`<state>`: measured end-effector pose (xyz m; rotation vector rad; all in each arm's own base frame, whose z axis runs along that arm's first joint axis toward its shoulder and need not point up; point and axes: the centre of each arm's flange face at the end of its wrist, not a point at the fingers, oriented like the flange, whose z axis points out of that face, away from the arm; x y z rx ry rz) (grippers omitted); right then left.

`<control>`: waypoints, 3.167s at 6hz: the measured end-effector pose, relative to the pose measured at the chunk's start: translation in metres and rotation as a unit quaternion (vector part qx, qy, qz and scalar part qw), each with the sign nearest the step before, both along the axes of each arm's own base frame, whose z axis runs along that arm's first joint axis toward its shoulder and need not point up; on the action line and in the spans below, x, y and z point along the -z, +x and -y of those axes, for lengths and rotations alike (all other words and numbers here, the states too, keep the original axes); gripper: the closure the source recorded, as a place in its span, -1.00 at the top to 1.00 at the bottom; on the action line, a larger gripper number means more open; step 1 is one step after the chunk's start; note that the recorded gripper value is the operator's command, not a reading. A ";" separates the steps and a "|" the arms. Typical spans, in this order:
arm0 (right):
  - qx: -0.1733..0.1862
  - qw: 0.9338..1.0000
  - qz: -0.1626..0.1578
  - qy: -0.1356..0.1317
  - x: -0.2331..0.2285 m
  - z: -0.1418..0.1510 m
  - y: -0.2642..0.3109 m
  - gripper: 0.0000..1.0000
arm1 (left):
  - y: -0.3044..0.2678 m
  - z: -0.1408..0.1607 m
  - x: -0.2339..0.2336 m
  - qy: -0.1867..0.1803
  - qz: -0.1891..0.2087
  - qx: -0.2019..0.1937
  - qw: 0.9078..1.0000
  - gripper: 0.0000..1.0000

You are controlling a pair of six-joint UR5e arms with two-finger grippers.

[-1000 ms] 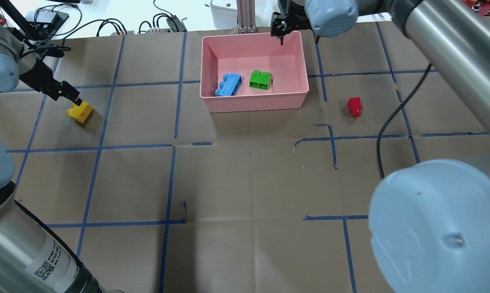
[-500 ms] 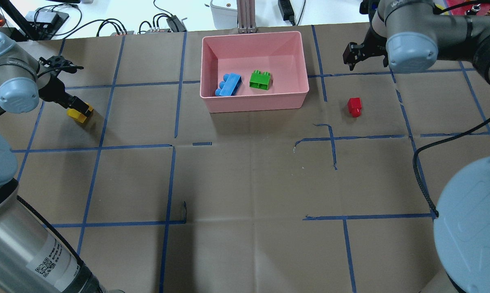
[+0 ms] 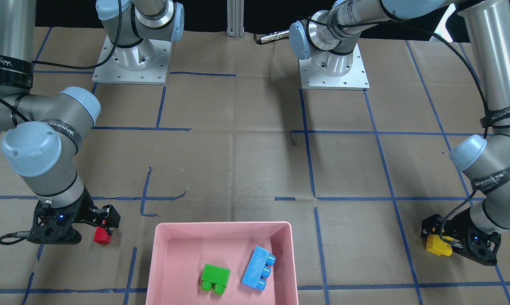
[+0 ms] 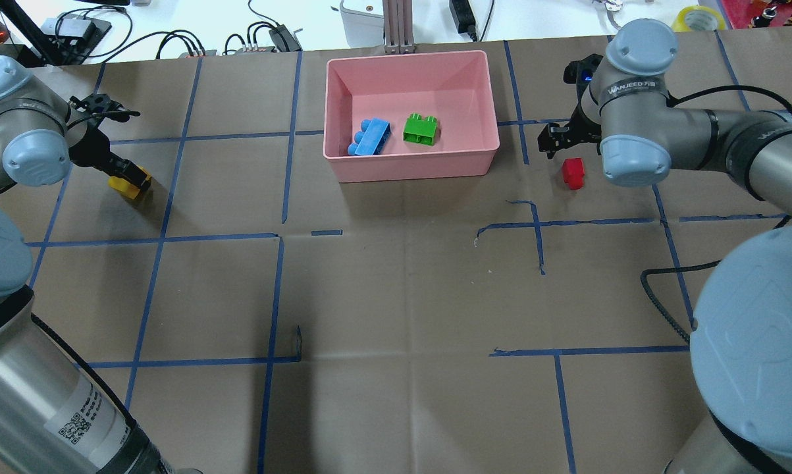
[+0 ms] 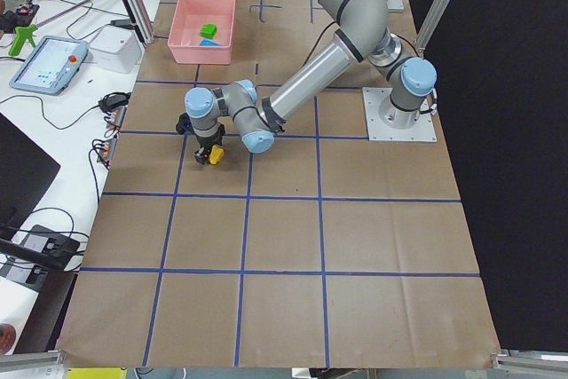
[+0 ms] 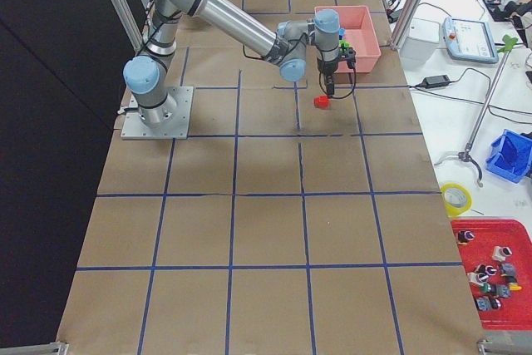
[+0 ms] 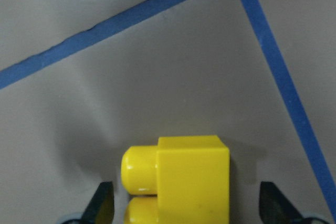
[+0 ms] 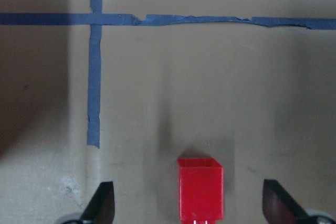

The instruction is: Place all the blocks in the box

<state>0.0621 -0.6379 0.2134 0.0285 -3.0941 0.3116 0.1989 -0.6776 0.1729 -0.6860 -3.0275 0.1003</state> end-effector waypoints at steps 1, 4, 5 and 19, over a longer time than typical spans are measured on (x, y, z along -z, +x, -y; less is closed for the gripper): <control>-0.001 1.000 0.008 0.002 0.014 -0.001 0.000 0.93 | 0.000 0.000 -0.001 0.000 0.002 0.003 1.000 -0.61; 0.012 1.000 0.013 0.010 0.030 -0.010 -0.020 0.21 | 0.005 0.010 -0.040 -0.024 0.019 0.006 1.000 -0.84; 0.011 1.000 0.017 0.012 0.031 -0.012 -0.019 -0.36 | 0.000 0.019 -0.085 -0.032 0.023 0.007 0.999 -0.84; -0.016 1.000 0.023 -0.011 -0.204 0.027 0.011 -0.91 | -0.475 0.089 -0.163 -0.028 -0.009 -0.269 0.963 1.00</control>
